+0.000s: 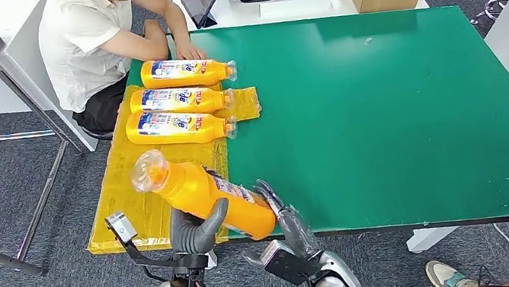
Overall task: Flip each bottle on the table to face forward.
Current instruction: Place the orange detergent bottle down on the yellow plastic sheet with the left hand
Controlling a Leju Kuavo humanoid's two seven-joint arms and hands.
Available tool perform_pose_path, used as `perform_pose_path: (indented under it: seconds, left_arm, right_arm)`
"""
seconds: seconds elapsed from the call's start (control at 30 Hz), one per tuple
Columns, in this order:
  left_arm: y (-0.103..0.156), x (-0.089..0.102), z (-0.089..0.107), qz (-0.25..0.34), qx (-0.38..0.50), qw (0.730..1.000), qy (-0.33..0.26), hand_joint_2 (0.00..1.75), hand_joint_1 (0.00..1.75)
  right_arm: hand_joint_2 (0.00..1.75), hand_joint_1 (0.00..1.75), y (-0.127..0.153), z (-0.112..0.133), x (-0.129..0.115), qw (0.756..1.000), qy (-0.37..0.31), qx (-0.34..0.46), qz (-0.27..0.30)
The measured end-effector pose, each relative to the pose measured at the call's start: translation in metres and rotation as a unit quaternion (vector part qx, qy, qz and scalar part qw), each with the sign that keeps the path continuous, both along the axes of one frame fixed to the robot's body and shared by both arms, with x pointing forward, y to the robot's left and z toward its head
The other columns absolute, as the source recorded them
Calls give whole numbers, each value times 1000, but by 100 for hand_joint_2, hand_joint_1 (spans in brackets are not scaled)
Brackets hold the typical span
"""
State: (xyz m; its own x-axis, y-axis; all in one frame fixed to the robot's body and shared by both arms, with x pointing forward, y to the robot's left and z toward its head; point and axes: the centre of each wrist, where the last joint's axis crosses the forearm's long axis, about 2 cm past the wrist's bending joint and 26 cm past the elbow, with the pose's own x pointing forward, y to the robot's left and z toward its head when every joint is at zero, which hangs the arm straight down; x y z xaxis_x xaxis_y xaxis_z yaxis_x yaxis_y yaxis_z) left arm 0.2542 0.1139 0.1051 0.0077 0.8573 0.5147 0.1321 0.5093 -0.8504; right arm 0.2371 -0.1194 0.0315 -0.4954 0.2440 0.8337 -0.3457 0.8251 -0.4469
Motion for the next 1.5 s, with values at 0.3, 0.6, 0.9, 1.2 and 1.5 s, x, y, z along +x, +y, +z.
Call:
perform_pose_path:
  seconds: [0.3, 0.6, 0.9, 1.2, 1.5]
  left_arm:
    - [7, 4, 8, 61, 60, 996, 1, 175, 175]
    - [41, 20, 21, 288, 256, 923, -16, 175, 175]
    - [48, 29, 34, 409, 471, 768, -146, 175, 175]
    - [54, 48, 7, 335, 701, 595, -208, 175, 175]
    - [55, 49, -5, 313, 717, 595, -184, 175, 175]
  right_arm:
    - [175, 0, 1, -1, -10, 999, -31, -28, -19]
    - [175, 0, -17, 23, -21, 971, -187, -72, -131]
    - [175, 0, -18, 60, -22, 956, -239, 3, -172]
    - [175, 0, -4, 69, -20, 960, -227, 51, -154]
    - [175, 0, 0, 70, -19, 961, -230, 53, -144]
